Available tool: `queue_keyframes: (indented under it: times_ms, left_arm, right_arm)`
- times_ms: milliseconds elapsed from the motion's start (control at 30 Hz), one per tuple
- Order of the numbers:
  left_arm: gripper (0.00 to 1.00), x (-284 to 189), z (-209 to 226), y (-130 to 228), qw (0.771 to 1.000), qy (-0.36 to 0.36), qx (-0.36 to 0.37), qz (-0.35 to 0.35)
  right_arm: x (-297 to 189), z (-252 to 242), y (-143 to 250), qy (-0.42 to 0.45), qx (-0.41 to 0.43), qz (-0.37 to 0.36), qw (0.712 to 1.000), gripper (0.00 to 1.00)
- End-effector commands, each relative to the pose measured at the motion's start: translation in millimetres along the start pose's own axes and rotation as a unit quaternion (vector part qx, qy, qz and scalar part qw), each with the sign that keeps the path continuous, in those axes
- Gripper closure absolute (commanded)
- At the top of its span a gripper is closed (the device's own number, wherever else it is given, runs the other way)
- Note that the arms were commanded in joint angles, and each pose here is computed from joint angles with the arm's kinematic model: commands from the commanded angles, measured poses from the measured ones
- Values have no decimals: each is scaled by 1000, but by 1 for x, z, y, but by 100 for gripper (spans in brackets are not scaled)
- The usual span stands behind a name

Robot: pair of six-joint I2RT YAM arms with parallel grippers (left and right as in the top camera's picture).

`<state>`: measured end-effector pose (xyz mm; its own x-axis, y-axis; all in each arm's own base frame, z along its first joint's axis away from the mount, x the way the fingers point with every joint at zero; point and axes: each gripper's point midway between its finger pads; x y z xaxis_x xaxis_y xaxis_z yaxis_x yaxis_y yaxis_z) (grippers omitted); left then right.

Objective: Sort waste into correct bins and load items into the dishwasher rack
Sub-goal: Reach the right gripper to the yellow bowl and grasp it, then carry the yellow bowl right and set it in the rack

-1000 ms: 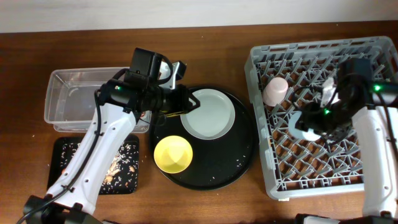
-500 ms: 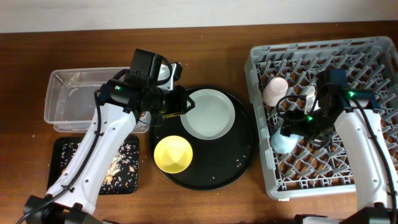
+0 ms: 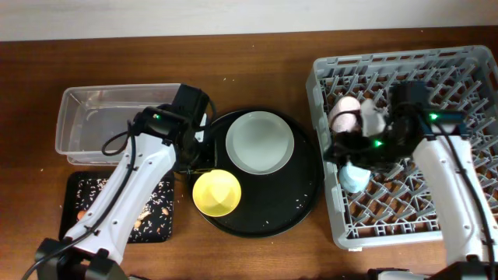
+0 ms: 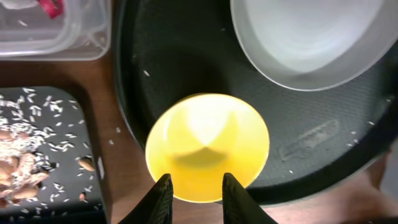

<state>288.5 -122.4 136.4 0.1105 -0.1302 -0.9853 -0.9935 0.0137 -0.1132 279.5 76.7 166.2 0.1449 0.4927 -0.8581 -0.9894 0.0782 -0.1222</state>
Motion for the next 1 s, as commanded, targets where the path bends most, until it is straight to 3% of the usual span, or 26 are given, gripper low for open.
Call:
queue_keyframes:
  times_ms: [0,133,367,400,467,500,633,767,867,900,967]
  left_arm:
    - [74,2,6,-9,1000,-18,8,-20]
    - [75,-3,33,-20,999,-23,-36,-30]
    - [73,-37,124,-30,978,-10,-194,-75]
    - [62,-39,140,-26,973,-14,-219,-73]
    - [18,-39,145,-21,971,-17,-230,-64]
    - [1,-39,146,-17,971,-18,-232,-58]
    - [1,-39,145,-17,971,-18,-232,-56]
    - [1,-39,145,-17,971,-18,-232,-56]
    - [1,-39,145,-17,971,-18,-232,-56]
    - [1,-39,145,-17,971,-18,-232,-56]
    - [1,-39,145,-17,971,-18,-232,-56]
  right_arm:
    - [12,50,5,-47,-91,12,995,19]
    - [40,93,15,-36,-163,15,986,24]
    - [102,164,42,-40,-302,9,952,24]
    - [123,179,48,-38,-334,6,942,24]
    - [149,197,60,-42,-368,10,929,24]
    - [168,208,71,-51,-387,18,920,24]
    - [231,230,107,-69,-435,43,897,25]
    - [255,217,106,-30,-441,39,896,26]
    - [255,216,106,-28,-440,39,897,41]
    - [255,213,105,-21,-440,39,897,55]
    - [255,212,105,-18,-440,40,897,61]
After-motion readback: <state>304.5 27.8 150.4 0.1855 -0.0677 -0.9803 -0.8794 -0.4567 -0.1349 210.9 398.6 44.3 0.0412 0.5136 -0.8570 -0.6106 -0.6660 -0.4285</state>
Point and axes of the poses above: each gripper's point midway between its finger pads, its own x axis out along the fingers, its own z axis along the line the jaws close on, y = z × x, and after that the axes turned 1 degree about x, right-handed
